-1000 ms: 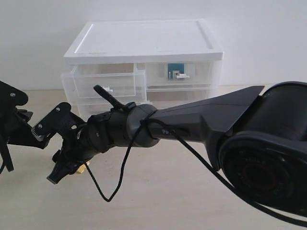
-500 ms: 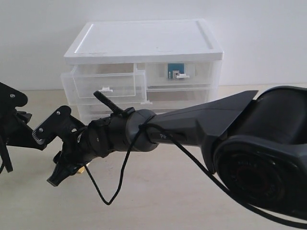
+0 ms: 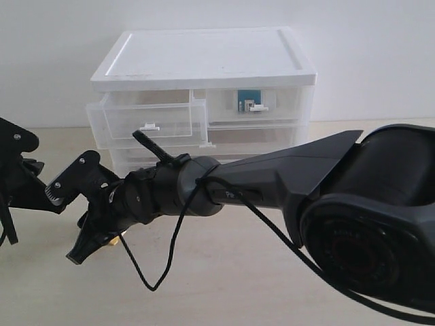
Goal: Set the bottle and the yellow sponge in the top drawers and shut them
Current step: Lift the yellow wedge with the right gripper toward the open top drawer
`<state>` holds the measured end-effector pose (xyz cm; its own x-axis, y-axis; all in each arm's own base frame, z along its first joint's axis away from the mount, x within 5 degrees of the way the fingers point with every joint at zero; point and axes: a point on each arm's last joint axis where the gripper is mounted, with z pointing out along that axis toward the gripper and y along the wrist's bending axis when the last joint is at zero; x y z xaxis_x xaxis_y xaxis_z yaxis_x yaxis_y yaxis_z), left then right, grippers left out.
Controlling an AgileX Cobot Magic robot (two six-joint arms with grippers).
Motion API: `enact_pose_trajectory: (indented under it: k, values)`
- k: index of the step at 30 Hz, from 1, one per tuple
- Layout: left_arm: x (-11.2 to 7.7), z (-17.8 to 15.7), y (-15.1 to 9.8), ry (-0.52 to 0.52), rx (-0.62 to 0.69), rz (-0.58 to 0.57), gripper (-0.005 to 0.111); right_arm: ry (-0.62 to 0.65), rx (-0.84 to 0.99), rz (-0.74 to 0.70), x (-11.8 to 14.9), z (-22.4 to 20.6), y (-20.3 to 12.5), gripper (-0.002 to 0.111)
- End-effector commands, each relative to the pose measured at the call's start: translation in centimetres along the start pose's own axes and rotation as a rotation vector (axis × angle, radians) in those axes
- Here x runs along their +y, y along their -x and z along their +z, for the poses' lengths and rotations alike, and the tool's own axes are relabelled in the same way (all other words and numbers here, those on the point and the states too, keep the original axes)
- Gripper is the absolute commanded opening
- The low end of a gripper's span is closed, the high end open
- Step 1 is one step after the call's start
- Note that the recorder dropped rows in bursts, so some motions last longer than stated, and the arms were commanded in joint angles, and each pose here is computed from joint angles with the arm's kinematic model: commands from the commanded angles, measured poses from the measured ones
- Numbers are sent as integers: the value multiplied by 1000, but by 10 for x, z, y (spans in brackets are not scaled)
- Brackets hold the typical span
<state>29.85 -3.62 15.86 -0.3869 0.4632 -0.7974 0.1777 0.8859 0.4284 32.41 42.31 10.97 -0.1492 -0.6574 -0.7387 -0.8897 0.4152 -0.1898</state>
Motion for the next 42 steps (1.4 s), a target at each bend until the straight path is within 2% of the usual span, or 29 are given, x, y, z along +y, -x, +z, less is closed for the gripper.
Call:
enact_pose_trajectory:
  k: [1,13,22,28,33,34,38,42]
  values:
    - [1,-2,4,5,-26,-7,4,28,59,-40,3,7,-13,0]
    - [1,-2,4,9,-31,-7,4,63,94,-36,0,-19,6,0]
    - [2,-2,4,16,-26,1,4,35,92,-23,-8,-48,30,0]
    - [10,-2,-1,80,17,30,4,24,103,-45,-13,-73,45,0]
    - [22,-1,-7,125,41,-78,4,15,78,-53,-16,-90,58,0]
    - [25,-1,-9,132,42,-105,4,16,70,-46,-16,-95,62,0]
    - [25,0,-9,119,41,-88,4,-14,32,-88,-22,-123,79,0]
    - [22,0,-9,89,43,-60,4,-80,-55,-78,-46,-170,102,0]
